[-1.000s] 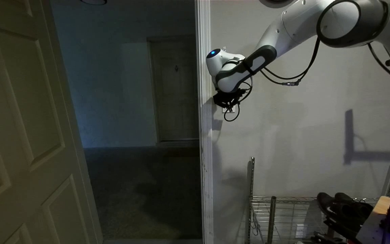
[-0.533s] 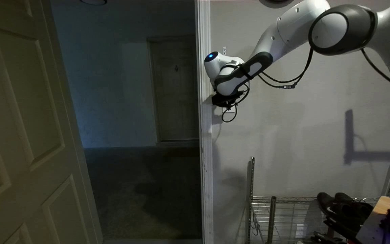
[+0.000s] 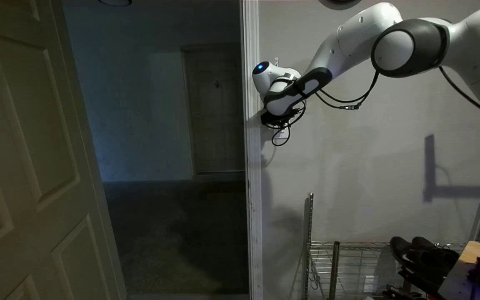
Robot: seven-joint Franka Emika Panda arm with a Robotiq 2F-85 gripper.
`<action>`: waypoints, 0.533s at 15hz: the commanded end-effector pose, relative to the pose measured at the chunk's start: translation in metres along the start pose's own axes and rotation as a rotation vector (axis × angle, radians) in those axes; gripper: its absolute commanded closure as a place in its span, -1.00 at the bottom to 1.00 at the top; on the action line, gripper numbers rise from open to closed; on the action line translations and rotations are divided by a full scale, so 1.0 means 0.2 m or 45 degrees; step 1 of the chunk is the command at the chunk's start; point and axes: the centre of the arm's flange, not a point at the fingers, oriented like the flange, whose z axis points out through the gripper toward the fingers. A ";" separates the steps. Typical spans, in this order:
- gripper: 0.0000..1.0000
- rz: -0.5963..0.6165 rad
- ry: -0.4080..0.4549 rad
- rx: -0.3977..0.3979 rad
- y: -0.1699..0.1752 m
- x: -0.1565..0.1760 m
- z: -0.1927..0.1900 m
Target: Turn off the light switch
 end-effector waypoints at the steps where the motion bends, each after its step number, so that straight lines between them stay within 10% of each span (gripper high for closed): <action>1: 0.90 0.045 0.017 -0.006 -0.01 0.04 0.07; 8: 0.90 0.025 0.015 -0.011 -0.07 0.02 0.14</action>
